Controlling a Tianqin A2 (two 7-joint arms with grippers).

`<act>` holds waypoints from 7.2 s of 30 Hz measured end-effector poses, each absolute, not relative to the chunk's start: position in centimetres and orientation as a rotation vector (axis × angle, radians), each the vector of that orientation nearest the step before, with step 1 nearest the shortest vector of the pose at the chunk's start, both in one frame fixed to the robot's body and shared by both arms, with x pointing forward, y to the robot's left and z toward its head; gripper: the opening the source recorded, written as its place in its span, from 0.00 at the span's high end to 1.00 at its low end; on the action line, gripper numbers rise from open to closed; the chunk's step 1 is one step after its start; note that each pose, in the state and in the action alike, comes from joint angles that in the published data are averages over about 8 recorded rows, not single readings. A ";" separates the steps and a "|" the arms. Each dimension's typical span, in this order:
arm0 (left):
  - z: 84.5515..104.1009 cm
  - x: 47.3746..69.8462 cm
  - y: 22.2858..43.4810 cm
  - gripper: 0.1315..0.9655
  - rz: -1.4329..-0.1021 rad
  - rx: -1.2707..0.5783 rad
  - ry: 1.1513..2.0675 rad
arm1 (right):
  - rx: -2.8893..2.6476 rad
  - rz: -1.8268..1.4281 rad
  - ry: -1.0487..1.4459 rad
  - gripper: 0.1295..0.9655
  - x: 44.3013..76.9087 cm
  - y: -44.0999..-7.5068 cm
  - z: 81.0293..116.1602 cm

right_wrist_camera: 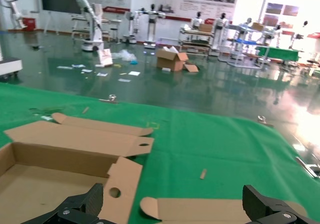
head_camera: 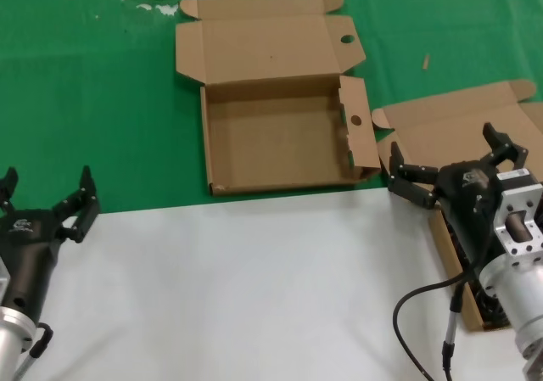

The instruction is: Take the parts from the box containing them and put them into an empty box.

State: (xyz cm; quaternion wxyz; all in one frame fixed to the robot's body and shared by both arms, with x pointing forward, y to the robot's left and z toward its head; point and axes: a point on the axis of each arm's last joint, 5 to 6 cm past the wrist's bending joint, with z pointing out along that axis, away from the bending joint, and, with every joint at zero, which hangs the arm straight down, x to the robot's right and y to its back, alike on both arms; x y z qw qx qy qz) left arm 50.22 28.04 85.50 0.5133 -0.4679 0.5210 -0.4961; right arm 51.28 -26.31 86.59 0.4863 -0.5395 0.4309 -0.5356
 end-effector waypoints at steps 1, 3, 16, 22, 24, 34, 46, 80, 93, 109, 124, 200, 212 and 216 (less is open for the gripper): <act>85.5 50.2 28.0 0.32 -1.193 -1.125 1.253 | -1.317 -1.305 1.042 0.00 51.3 -26.3 86.7; 85.5 50.2 28.0 0.35 -1.193 -1.125 1.253 | -1.330 -1.310 1.022 0.00 51.3 -26.4 87.1; 85.5 50.2 28.0 0.63 -1.193 -1.125 1.253 | -1.676 -1.291 0.552 0.00 50.5 -29.8 93.0; 85.5 50.2 28.0 0.79 -1.193 -1.125 1.253 | -1.949 -1.174 0.255 0.00 50.4 -31.7 95.8; 85.5 50.2 28.0 0.81 -1.193 -1.125 1.253 | -2.048 -1.128 0.177 0.00 50.5 -32.2 96.7; 85.5 50.2 28.0 0.94 -1.193 -1.125 1.253 | -2.495 -0.912 -0.130 0.00 51.9 -34.2 100.5; 85.5 50.2 28.0 0.99 -1.193 -1.125 1.253 | -2.796 -0.661 -0.405 0.00 54.4 -35.9 103.3; 85.5 50.2 28.0 0.99 -1.193 -1.125 1.253 | -2.890 -0.729 -0.508 0.40 58.9 -39.6 101.4; 85.5 50.2 28.0 0.99 -1.193 -1.125 1.253 | -2.883 -0.748 -0.493 0.75 59.1 -40.0 100.9; 85.5 50.2 28.0 0.99 -1.193 -1.125 1.253 | -2.888 -0.756 -0.488 0.93 58.4 -38.9 103.7; 85.5 50.2 28.0 0.99 -1.193 -1.125 1.253 | -2.735 -0.970 -0.501 0.95 58.9 -30.3 113.3; 85.5 50.2 28.0 0.96 -1.193 -1.125 1.253 | -2.064 -1.023 0.021 0.23 61.9 -23.4 101.7; 85.5 50.2 28.0 0.82 -1.193 -1.125 1.253 | -1.952 -1.034 0.093 0.05 61.2 -23.2 100.0; 85.5 50.2 28.0 0.78 -1.193 -1.125 1.253 | -1.902 -1.040 0.133 0.02 60.9 -23.2 99.2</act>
